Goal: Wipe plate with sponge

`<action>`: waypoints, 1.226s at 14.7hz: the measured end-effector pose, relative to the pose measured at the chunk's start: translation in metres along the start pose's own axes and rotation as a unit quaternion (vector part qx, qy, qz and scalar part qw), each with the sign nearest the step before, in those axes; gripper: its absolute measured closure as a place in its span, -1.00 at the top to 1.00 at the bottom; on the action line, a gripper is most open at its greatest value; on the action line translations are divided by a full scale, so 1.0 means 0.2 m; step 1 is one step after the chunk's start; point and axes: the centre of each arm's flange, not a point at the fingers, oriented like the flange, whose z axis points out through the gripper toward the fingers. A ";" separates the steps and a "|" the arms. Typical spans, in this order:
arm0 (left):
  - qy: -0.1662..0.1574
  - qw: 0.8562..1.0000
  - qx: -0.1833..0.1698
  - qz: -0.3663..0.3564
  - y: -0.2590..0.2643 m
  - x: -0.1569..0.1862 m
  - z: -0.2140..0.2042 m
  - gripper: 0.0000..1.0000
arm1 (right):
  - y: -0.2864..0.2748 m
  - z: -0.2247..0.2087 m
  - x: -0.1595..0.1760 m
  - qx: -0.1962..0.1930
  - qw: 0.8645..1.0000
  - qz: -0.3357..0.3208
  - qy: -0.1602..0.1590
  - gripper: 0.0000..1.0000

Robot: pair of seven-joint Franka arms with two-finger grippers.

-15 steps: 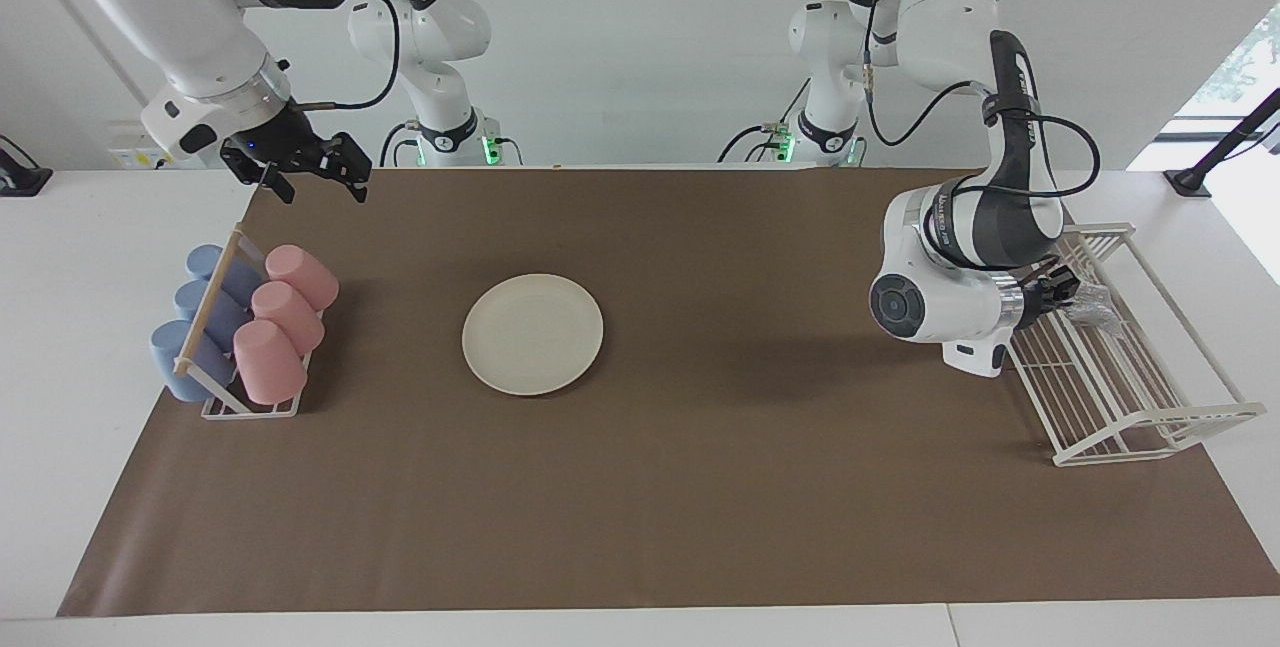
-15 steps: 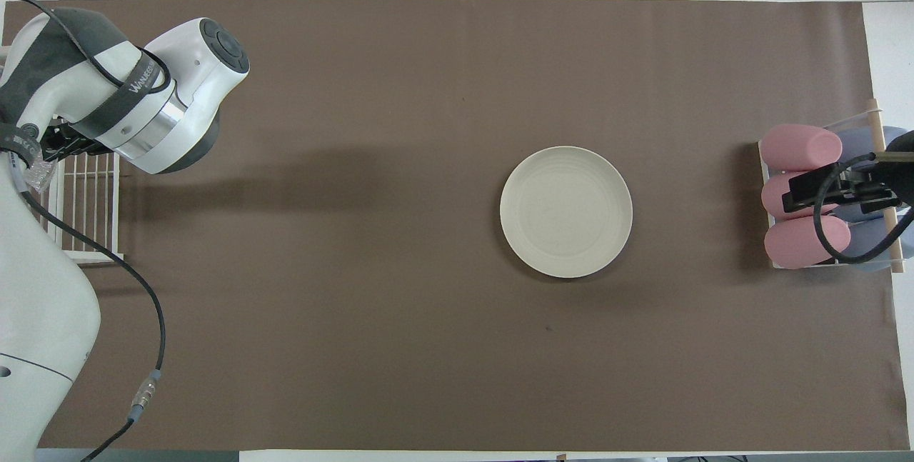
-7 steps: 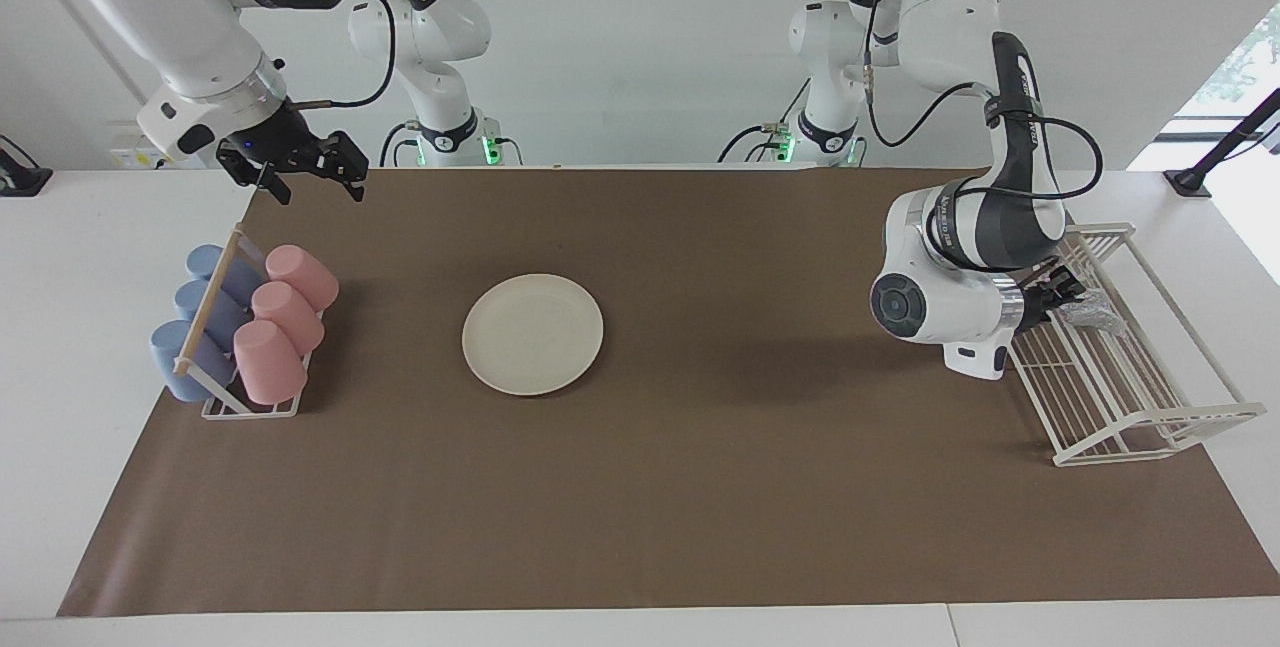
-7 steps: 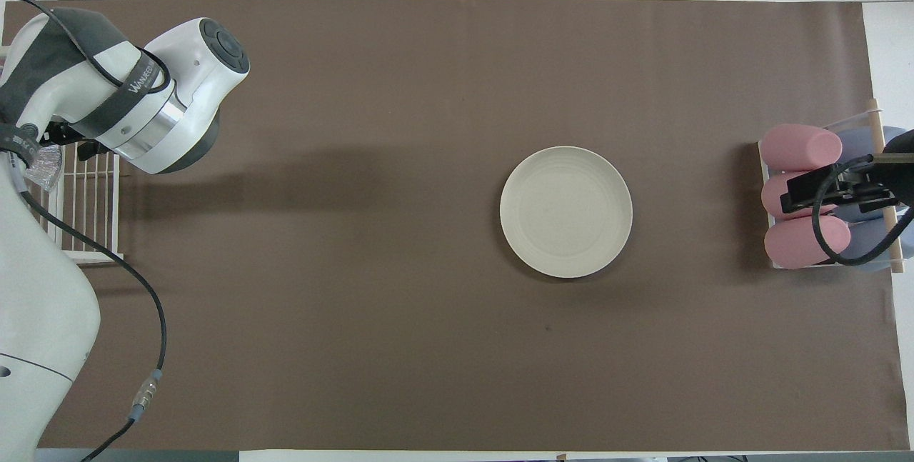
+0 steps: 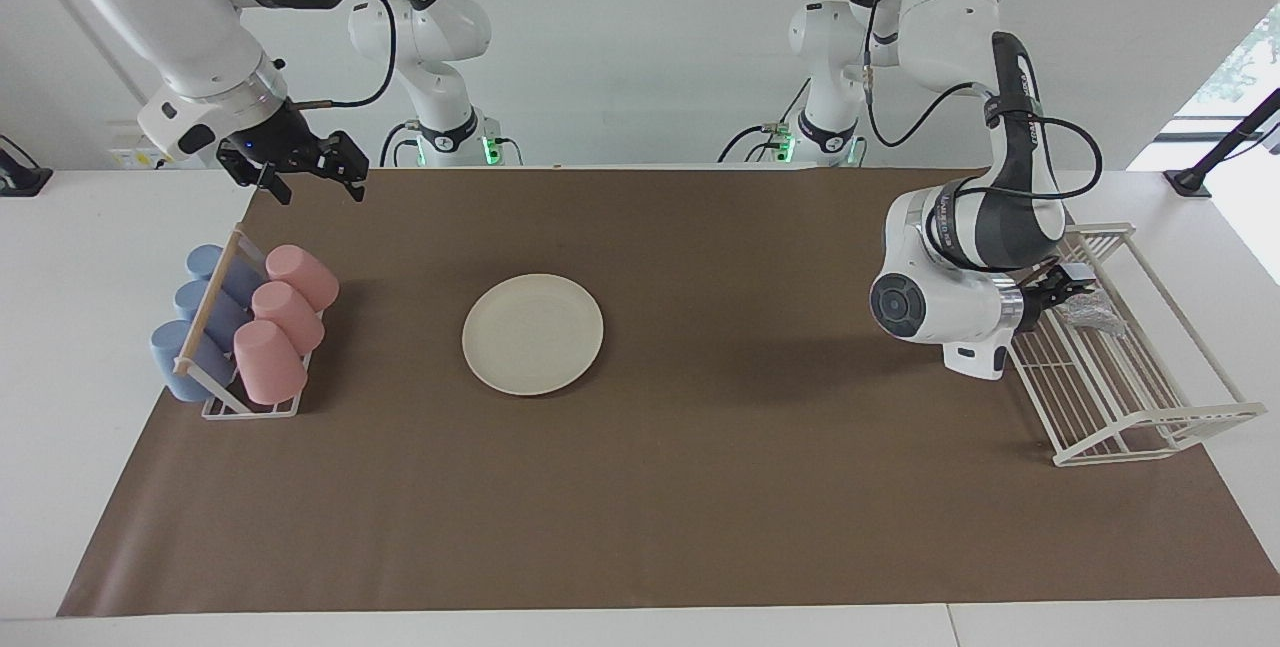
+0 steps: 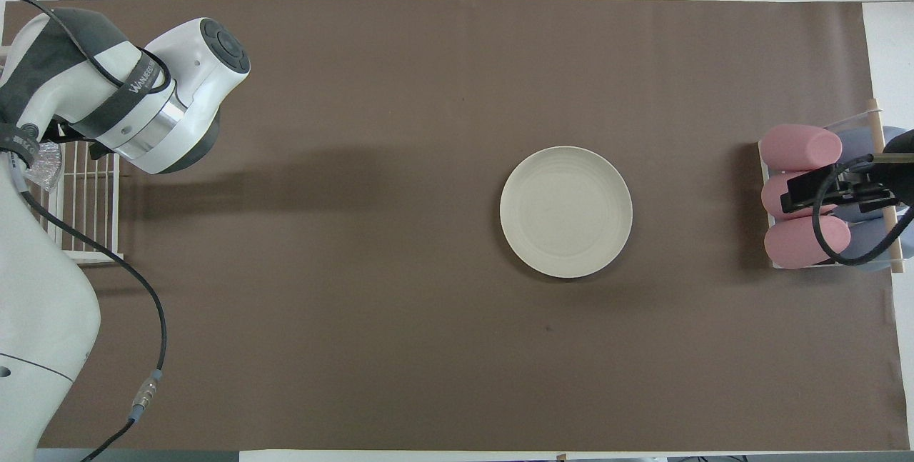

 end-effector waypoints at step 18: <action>-0.020 0.875 -0.482 -0.030 -1.23 -0.31 -0.26 1.00 | 0.01 0.00 0.00 0.000 1.000 0.001 0.000 1.00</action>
